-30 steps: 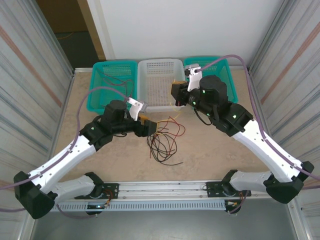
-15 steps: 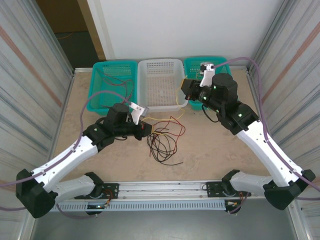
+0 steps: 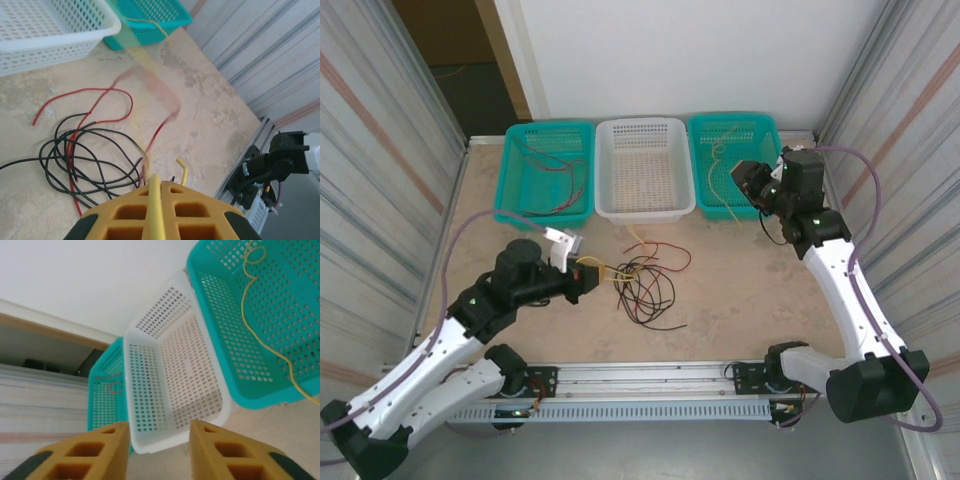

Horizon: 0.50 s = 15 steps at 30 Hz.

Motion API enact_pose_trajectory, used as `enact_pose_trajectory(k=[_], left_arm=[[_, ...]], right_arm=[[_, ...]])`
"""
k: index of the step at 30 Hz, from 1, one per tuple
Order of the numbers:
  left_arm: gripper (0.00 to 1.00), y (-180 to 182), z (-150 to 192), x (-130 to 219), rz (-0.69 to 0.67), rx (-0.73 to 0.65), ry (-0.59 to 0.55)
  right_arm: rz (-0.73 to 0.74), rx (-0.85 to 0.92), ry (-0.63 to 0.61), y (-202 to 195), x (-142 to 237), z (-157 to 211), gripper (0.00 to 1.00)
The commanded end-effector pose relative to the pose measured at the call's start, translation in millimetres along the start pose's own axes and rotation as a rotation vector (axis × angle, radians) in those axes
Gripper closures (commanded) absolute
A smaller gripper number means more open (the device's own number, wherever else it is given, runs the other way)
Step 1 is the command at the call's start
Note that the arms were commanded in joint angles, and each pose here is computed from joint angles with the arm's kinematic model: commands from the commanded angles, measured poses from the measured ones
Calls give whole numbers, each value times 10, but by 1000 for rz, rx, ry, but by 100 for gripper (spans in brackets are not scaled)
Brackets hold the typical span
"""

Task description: Untangle the cables

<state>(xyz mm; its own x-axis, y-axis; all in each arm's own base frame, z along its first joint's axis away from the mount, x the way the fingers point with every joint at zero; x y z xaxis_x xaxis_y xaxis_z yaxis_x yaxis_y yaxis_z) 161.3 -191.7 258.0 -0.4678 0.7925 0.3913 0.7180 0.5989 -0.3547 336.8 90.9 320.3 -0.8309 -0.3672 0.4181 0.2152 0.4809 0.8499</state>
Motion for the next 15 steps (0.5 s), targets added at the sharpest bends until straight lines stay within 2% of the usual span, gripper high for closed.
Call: enact_pose_trajectory(k=[1, 4, 6, 10, 13, 15], left_arm=[[100, -12, -145, 150, -34, 13, -76], [100, -66, -279, 233, -37, -9, -89], [100, -106, -368, 291, -41, -26, -83], [100, -204, -582, 417, -41, -70, -88], [100, -316, -769, 489, -8, -94, -107], [100, -415, -882, 522, 37, -107, -117]], right_arm=[[10, 29, 59, 60, 15, 78, 47], [27, 221, 84, 220, 116, 259, 29], [-4, 360, 132, 398, 204, 463, 23], [-259, 683, 363, 867, 436, 1345, 20], [-378, 787, 534, 995, 510, 1904, 19], [-415, 822, 592, 1035, 501, 2121, 19]])
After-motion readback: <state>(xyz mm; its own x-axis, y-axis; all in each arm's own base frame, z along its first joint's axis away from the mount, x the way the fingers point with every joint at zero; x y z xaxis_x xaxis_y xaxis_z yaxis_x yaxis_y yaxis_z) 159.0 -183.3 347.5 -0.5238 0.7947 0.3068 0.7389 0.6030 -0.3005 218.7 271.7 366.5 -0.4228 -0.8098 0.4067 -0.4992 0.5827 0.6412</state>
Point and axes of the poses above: each hand's point on the last joint's axis, 136 mm out from that joint toward the fingers, its own x axis back along the fingers, its own y axis along the line the jaws close on, z = x × y, the point moved 3 cm from there along x, back along the fingers, and after that the axes turned 10 degrees about -x, right-handed, at the moved point
